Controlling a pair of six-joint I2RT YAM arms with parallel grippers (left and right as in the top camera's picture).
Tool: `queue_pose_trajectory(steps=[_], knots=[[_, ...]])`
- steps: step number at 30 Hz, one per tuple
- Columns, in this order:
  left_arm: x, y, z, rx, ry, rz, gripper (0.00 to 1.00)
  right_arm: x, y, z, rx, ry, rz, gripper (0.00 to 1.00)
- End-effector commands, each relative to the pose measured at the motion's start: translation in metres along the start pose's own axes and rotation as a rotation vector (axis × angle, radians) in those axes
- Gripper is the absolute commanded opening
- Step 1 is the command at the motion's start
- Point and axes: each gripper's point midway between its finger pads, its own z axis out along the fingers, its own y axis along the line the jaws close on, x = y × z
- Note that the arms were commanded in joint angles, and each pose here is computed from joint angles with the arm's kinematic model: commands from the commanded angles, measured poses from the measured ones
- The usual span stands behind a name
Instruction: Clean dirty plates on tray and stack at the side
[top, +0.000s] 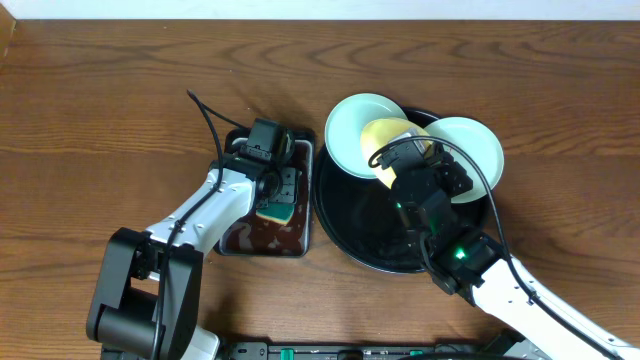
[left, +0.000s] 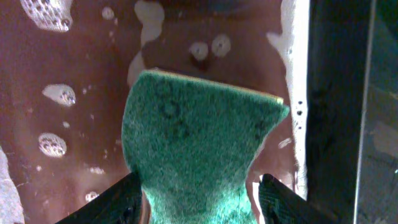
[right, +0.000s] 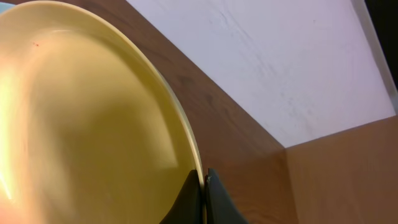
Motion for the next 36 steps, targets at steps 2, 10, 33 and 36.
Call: queue_pose_trajectory(steps=[2,10,33,36], knots=[[0.003,0.005,0.005,-0.017,0.01,0.001,0.61,-0.008,-0.015,-0.004,0.053,-0.006,0.016,0.01],[0.019,0.01,0.029,-0.036,0.086,-0.003,0.5,-0.007,-0.015,-0.004,0.052,-0.005,0.046,0.01],[0.002,0.005,-0.01,-0.017,0.012,-0.022,0.7,-0.006,-0.014,-0.004,0.051,-0.002,0.065,0.01],[0.007,0.007,-0.007,-0.021,0.025,-0.023,0.7,-0.006,-0.015,-0.004,0.051,-0.003,0.066,0.01]])
